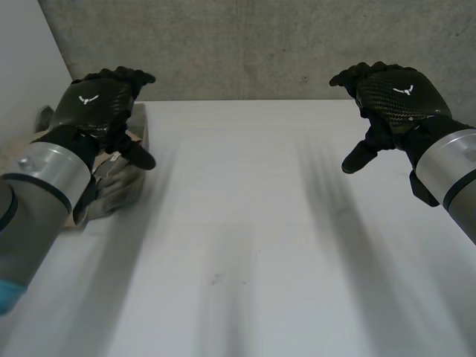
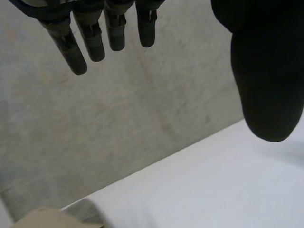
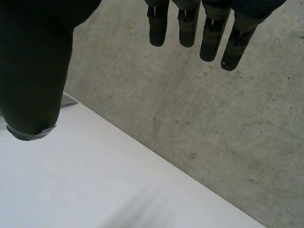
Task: Fold the laundry.
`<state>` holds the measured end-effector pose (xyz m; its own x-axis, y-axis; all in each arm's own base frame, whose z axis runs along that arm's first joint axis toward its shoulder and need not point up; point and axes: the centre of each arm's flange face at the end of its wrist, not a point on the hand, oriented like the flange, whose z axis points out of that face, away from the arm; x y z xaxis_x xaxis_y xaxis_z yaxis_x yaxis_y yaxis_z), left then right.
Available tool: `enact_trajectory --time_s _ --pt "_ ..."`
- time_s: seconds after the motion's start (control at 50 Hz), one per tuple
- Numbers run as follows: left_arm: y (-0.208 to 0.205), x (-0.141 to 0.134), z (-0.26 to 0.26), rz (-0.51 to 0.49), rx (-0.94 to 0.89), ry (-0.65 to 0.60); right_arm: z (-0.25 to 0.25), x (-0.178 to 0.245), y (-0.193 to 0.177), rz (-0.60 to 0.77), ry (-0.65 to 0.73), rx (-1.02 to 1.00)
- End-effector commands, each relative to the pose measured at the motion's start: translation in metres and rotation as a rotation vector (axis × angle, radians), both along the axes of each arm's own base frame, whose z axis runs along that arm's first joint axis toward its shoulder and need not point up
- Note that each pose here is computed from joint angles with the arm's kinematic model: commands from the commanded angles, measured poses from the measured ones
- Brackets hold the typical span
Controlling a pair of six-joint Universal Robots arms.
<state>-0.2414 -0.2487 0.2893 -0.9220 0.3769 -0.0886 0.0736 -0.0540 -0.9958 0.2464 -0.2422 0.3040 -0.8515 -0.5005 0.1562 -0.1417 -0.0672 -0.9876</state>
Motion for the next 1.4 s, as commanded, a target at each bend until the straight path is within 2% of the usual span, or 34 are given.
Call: enact_trajectory --time_s 0.02,0.12,0.24,0.3,0.32,0.4,0.54,0.58,0.64,0.66,0.7,0.76,0.78,0.86,0.88,0.9,0.92,1.0,1.08,1.1,1.16,1.22,1.28,1.4 --pt "-0.064 0.039 -0.036 0.164 0.031 -0.246 -0.001 0.000 0.000 0.000 0.001 0.003" --pt "-0.096 0.063 -0.061 0.226 0.055 -0.407 -0.005 0.001 -0.002 0.000 0.005 0.014" --pt "-0.127 0.077 -0.109 0.240 0.138 -0.521 -0.008 0.001 -0.003 0.000 0.009 0.024" --pt "-0.139 0.084 -0.126 0.253 0.160 -0.551 -0.011 0.002 -0.005 0.000 0.012 0.033" --pt "-0.149 0.098 -0.135 0.284 0.169 -0.578 -0.012 0.002 -0.005 0.000 0.014 0.033" --pt "-0.163 0.121 -0.144 0.338 0.178 -0.625 -0.013 0.002 -0.005 0.002 0.016 0.038" --pt "-0.173 0.121 -0.141 0.387 0.120 -0.614 -0.013 0.002 -0.006 0.002 0.016 0.038" --pt "-0.165 0.099 -0.110 0.407 0.032 -0.547 -0.013 0.002 -0.006 0.002 0.021 0.033" --pt "-0.149 0.073 -0.072 0.386 -0.061 -0.444 -0.010 0.002 -0.006 0.002 0.025 0.020" --pt "-0.137 0.058 -0.050 0.359 -0.113 -0.369 -0.009 0.002 -0.006 0.002 0.026 0.018" --pt "-0.125 0.044 -0.030 0.329 -0.160 -0.300 -0.006 0.003 -0.005 0.004 0.024 0.007" --pt "-0.098 0.012 0.000 0.240 -0.220 -0.179 -0.003 0.002 -0.006 0.002 0.022 -0.002" --pt "-0.081 -0.008 0.006 0.178 -0.235 -0.141 -0.002 0.002 -0.007 -0.001 0.021 -0.005" --pt "-0.047 -0.048 0.012 0.049 -0.247 -0.089 0.004 -0.002 -0.009 -0.015 0.015 -0.022" --pt "-0.026 -0.069 0.011 -0.026 -0.244 -0.078 0.007 -0.003 -0.009 -0.018 0.011 -0.032" --pt "-0.021 -0.075 0.010 -0.047 -0.245 -0.074 0.009 -0.003 -0.010 -0.020 0.010 -0.037" --pt "-0.004 -0.091 0.006 -0.106 -0.233 -0.060 0.010 -0.004 -0.011 -0.025 0.008 -0.043" --pt "0.025 -0.122 -0.022 -0.230 -0.126 0.018 0.015 -0.015 -0.022 -0.071 0.002 -0.056" --pt "0.037 -0.136 -0.042 -0.311 -0.007 0.124 0.018 -0.028 -0.034 -0.120 0.000 -0.063" --pt "0.040 -0.142 -0.052 -0.364 0.048 0.160 0.017 -0.029 -0.035 -0.123 -0.001 -0.061" --pt "0.044 -0.150 -0.067 -0.457 0.110 0.176 0.017 -0.033 -0.037 -0.134 0.000 -0.061" --pt "0.045 -0.152 -0.066 -0.481 0.107 0.172 0.017 -0.033 -0.038 -0.135 0.003 -0.061" --pt "0.040 -0.148 -0.066 -0.467 0.109 0.169 0.015 -0.032 -0.039 -0.134 0.004 -0.056" --pt "0.007 -0.107 -0.041 -0.340 0.077 0.169 0.004 -0.027 -0.040 -0.112 0.019 -0.017"
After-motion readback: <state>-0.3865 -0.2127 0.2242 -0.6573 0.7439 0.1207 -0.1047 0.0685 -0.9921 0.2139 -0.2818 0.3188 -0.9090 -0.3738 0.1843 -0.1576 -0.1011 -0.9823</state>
